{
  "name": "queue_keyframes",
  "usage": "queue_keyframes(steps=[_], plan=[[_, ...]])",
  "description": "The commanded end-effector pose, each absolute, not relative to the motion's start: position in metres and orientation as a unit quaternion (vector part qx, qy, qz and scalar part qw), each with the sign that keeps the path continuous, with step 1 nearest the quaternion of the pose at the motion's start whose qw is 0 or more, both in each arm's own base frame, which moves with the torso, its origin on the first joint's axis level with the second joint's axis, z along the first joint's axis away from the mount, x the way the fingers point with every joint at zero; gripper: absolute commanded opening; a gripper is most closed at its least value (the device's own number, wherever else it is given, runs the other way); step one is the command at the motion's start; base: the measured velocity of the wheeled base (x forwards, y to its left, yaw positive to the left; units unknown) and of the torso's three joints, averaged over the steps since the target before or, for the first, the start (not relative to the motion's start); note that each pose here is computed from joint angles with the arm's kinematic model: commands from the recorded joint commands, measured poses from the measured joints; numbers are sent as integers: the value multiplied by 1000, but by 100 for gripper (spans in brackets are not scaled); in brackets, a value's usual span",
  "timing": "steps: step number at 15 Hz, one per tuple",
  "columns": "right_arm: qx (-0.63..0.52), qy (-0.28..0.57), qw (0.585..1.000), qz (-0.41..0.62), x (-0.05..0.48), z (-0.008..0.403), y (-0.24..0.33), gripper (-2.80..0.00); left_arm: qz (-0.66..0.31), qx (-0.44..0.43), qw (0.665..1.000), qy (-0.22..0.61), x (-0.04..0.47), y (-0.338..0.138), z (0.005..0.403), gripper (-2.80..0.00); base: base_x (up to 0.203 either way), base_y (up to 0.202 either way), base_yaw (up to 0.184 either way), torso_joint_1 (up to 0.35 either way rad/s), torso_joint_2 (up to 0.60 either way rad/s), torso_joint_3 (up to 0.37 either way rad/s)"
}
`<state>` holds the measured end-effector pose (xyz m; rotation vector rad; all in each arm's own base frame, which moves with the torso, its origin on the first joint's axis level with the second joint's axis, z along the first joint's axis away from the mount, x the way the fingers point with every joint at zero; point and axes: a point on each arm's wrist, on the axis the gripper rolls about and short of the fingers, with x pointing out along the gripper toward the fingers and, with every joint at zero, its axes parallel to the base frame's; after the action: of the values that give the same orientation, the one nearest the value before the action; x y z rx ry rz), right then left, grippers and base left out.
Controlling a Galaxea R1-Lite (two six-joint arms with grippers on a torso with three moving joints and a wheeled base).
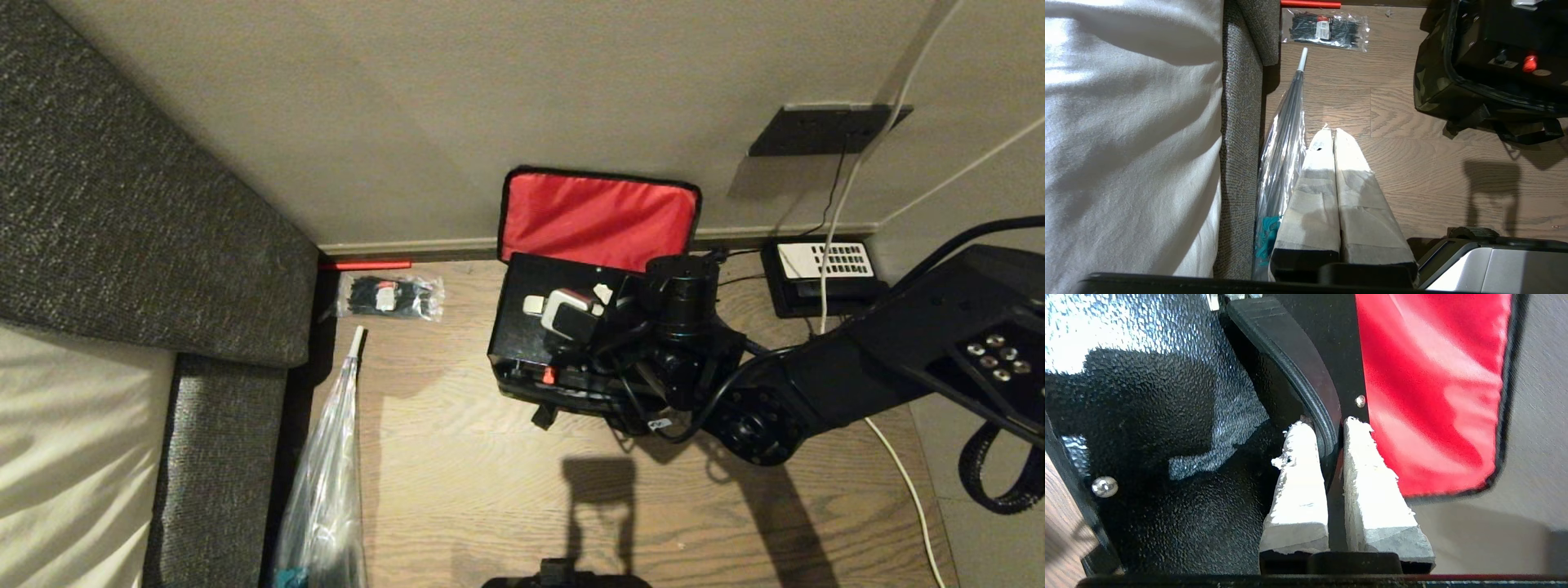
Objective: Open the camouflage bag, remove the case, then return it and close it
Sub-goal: Place the black box back
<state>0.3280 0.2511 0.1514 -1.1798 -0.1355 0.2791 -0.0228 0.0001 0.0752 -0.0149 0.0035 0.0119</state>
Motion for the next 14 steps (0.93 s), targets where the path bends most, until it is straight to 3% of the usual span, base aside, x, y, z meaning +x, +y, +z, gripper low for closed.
queue_keyframes(steps=[1, 14], plan=[[-555, -61, 818, 137, 336, 136, 257, -280, 6, -8, 1000, 2, -23, 0, 74, -280, 0, 0, 0, 0, 0, 0], [-537, -37, 831, 143, 354, 97, 260, -280, 6, -8, 1000, 3, -23, 0, 74, -280, 0, 0, 0, 0, 0, 0]])
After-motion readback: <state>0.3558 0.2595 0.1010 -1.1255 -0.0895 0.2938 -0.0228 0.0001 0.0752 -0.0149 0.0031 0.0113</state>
